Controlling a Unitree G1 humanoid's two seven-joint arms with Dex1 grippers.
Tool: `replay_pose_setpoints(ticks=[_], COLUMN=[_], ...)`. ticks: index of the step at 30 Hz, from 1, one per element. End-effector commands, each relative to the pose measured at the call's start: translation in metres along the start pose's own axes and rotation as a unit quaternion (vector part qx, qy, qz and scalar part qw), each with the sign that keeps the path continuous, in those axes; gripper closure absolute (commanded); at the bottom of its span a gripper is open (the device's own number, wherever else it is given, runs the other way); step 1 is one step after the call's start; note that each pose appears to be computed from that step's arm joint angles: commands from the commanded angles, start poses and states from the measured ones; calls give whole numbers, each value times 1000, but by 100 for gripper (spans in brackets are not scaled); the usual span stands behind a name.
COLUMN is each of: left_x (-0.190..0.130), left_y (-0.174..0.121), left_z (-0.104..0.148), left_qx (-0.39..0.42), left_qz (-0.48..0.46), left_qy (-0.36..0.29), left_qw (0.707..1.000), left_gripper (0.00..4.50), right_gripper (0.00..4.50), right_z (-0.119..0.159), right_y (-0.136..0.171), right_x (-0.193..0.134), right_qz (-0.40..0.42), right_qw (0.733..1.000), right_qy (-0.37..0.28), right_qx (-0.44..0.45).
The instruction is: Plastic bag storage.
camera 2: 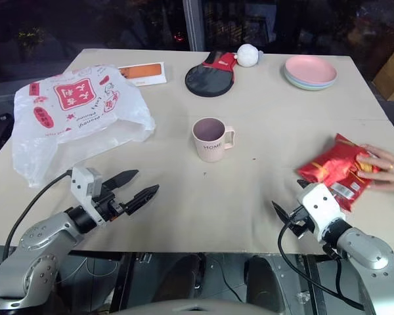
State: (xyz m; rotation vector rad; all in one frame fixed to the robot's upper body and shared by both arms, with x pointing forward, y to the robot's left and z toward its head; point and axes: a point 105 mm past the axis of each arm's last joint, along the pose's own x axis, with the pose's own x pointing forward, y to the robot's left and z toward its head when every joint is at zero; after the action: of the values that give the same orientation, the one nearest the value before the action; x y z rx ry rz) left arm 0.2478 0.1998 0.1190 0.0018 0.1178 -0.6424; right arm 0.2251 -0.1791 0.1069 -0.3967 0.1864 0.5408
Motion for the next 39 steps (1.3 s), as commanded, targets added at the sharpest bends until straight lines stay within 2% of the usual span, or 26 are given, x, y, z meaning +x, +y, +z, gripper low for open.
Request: replay_pose_setpoints(ticks=[1, 7, 11, 14, 20, 25, 30, 33, 37, 38, 39], left_x=[-2, 1, 2, -9, -17, -10, 17, 21, 21, 22, 24], left_y=[4, 16, 47, 88, 131, 168, 192, 198, 201, 200, 198], left_z=[18, 30, 45, 53, 61, 55, 59, 65, 76, 80, 83], left_qx=[34, 52, 112, 232, 368, 391, 396, 398, 394, 383, 366], left_qz=[15, 51, 138, 249, 293, 328, 328, 325, 325, 322, 319], left_qy=[-27, -46, -57, -2, 78, 135, 155, 153, 136, 126, 113], left_qw=[999, 996, 982, 940, 879, 850, 844, 844, 849, 856, 867], left_gripper=[0, 0, 0, 0, 0, 0, 0, 72, 228, 278, 304], right_gripper=[5, 5, 5, 5, 5, 5, 5, 0, 0, 0, 0], right_z=[17, 36, 71, 89, 107, 115, 120, 120, 121, 121, 121], right_y=[3, 5, 18, 32, 44, 42, 48, 50, 53, 53, 54], right_x=[0, 4, 8, 7, 9, 14, 14, 14, 15, 16, 18], right_qz=[3, 24, 75, 128, 178, 178, 184, 185, 182, 181, 178], right_qw=[999, 996, 984, 973, 960, 957, 953, 952, 952, 953, 954], right_qy=[-39, -87, -158, -182, -201, -208, -220, -222, -224, -224, -222], right_qx=[-13, -25, -41, -63, -85, -97, -101, -101, -99, -97, -93])
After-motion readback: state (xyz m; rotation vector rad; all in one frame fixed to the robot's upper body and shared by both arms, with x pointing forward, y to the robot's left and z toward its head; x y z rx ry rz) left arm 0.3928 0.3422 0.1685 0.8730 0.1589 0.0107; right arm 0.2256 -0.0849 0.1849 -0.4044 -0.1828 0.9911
